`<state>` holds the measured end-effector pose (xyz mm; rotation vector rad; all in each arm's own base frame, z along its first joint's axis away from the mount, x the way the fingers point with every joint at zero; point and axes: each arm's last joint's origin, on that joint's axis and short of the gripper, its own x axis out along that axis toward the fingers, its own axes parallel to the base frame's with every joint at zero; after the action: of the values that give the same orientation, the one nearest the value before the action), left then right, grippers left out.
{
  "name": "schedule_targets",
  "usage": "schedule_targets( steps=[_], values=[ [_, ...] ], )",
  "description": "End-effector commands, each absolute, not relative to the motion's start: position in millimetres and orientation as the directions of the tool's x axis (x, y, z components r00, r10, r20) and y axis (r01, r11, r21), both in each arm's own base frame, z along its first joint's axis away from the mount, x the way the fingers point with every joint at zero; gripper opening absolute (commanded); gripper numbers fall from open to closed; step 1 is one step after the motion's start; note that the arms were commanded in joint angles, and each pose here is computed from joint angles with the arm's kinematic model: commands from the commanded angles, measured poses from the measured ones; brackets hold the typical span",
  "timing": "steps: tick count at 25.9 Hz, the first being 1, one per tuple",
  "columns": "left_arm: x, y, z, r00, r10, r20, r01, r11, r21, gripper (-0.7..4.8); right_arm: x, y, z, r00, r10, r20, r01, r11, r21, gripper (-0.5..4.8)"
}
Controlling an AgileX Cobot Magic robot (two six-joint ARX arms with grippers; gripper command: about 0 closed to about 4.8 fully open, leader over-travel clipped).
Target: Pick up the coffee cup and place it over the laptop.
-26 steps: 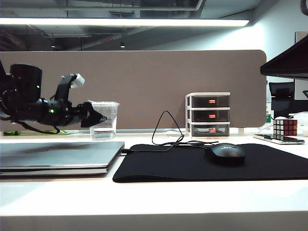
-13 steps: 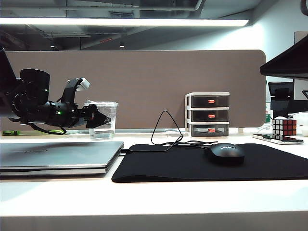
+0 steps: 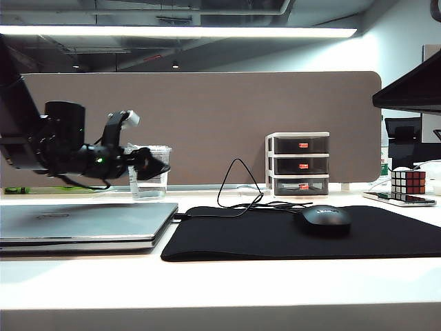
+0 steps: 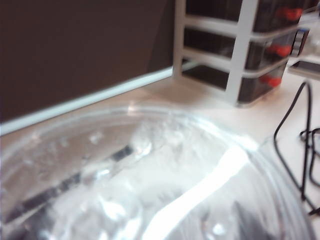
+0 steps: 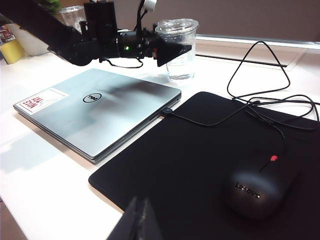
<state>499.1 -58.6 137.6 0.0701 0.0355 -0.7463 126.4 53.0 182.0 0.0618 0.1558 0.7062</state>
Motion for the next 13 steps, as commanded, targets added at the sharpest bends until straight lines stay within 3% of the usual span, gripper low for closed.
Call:
schedule_targets(
  steps=[1,13],
  values=[
    [508.4,-61.5,136.4,0.737,-0.674,-0.052,0.676,0.735,0.053,4.79,126.8,53.2,186.1,0.751,0.653,-0.098,-0.646,0.757,0.097,-0.05],
    [510.3,-61.5,134.4,0.745,-0.664,-0.067,0.667,0.744,0.043,4.79,126.8,53.3,186.5,0.751,0.653,-0.094,-0.646,0.757,0.097,-0.05]
  ],
)
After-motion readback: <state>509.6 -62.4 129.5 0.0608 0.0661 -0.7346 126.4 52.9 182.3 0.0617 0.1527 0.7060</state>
